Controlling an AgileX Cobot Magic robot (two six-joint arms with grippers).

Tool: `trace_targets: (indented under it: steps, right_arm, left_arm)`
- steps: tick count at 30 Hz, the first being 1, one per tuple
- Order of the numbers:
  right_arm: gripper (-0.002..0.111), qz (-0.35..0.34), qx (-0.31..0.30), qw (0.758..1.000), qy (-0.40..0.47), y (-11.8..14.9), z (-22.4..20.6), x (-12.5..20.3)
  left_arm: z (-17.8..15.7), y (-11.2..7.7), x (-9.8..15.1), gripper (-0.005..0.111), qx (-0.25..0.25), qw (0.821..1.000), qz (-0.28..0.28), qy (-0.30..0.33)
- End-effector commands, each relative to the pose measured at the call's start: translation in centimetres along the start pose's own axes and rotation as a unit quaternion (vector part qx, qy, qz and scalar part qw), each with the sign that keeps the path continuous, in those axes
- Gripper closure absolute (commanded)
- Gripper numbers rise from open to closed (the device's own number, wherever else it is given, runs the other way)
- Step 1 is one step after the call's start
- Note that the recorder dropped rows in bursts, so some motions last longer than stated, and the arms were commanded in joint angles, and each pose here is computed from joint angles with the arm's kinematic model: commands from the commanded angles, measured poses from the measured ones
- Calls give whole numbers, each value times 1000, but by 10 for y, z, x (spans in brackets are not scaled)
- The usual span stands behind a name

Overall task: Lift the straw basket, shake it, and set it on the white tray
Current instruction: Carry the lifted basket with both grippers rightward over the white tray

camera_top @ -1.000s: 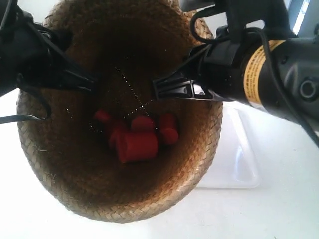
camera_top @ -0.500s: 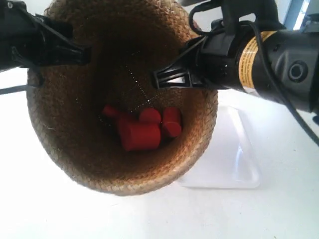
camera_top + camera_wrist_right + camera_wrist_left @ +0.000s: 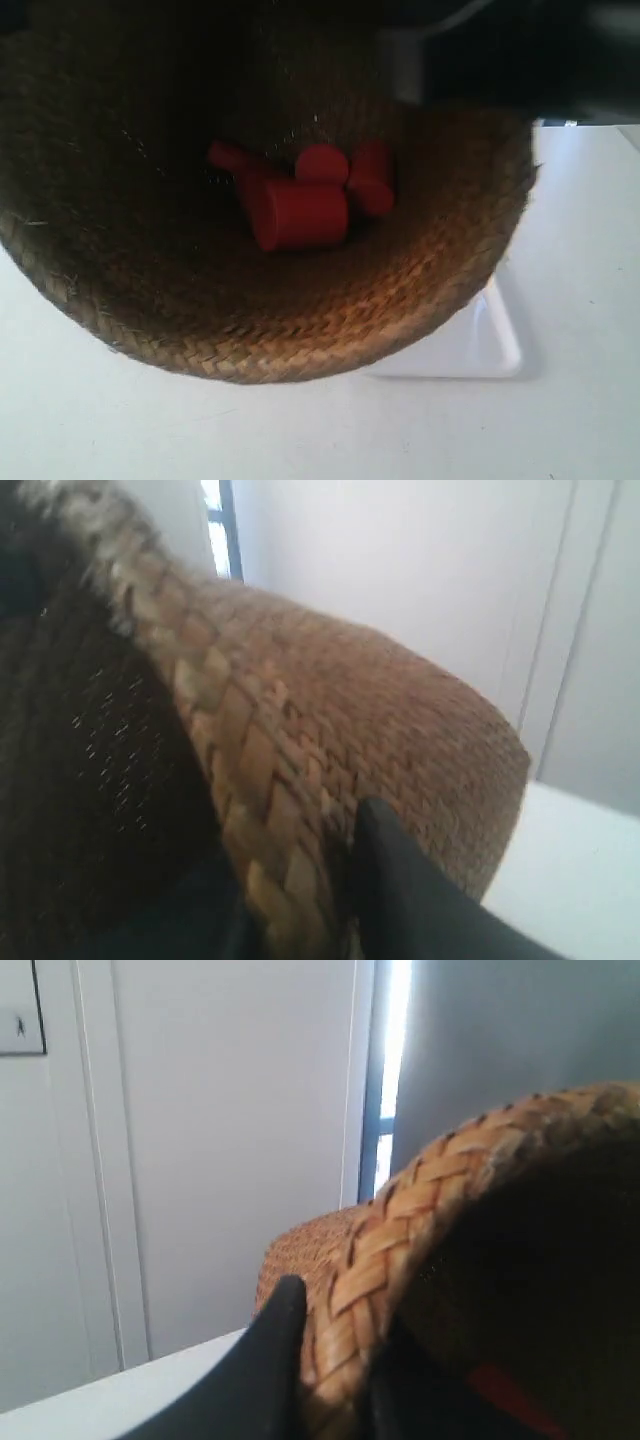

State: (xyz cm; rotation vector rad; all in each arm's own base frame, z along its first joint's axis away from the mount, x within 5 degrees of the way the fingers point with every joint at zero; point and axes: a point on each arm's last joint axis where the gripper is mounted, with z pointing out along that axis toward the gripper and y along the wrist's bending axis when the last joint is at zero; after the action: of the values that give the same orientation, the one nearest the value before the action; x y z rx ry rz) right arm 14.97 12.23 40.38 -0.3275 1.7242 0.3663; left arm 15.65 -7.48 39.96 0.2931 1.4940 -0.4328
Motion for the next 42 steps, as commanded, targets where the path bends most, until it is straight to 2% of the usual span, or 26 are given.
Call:
trace_targets:
  steps: [1,3,4,5,7,9,16,17,18,20,21,22,23,24,25,26,28,31,37,38,39,40,41,42]
  right_arm:
    - [108,-36,141,987,73,-20,44,58]
    - [108,-11,103,989,104,-10,48,63]
    - [108,2,76,992,100,-5,45,61]
    - [108,-2,64,994,89,-3,42,57]
    - [108,-20,72,995,70,-7,38,52]
    - [108,-28,81,994,66,-9,37,51]
    - [108,-55,87,992,77,-6,48,57]
    - [108,-39,87,992,80,-6,46,53]
    - [108,-17,71,994,76,-2,39,44]
    - [108,45,-14,998,36,9,2,10]
    - [108,63,-49,997,13,13,-11,0]
    - [108,50,-62,997,-14,14,-20,-7]
    - [108,35,-24,999,-12,10,-16,-3]
    - [108,21,131,991,1,-5,20,23]
    - [108,-4,157,988,4,-8,36,33]
    - [108,2,104,994,37,0,58,41]
    - [108,16,37,999,23,11,57,32]
    - [108,4,87,996,25,0,51,30]
    - [108,-51,87,993,60,4,62,41]
    - [108,-46,75,995,53,6,54,33]
    - [108,-23,25,999,32,15,30,12]
    - [108,2,-31,1000,-2,22,5,-5]
    - [108,0,-78,996,-49,25,-22,-20]
    - [108,-9,-70,996,-59,23,-26,-21]
  left_arm:
    - [22,30,51,107,-161,983,-58,73]
    - [29,10,48,107,-48,995,-18,88]
    - [27,7,43,107,-30,996,-4,81]
    - [24,9,40,107,-42,996,-3,73]
    - [17,20,33,107,-109,993,-4,51]
    - [15,28,31,107,-150,988,2,43]
    - [30,25,46,107,-128,989,3,78]
    - [29,21,42,107,-111,991,-3,73]
    - [24,14,33,107,-73,996,-6,59]
    - [2,-5,6,107,16,1000,6,11]
    - [-11,-8,-6,107,24,1000,3,-17]
    - [-20,-4,-12,107,-4,999,2,-39]
    - [-23,3,-11,107,-44,998,-1,-46]
    - [-5,23,14,107,-159,987,1,-6]
    - [9,28,28,107,-186,982,8,24]
    - [36,22,51,107,-149,985,33,85]
    - [41,7,46,107,-68,993,45,89]
    - [38,19,42,107,-130,987,49,76]
    - [42,18,45,107,-129,987,46,84]
    - [39,13,37,107,-103,991,50,71]
    - [23,-3,14,107,-25,996,73,33]
    - [3,-13,-8,107,17,996,83,-13]
    - [-16,-15,-22,107,17,995,80,-50]
    - [-23,-10,-25,107,-12,995,78,-62]
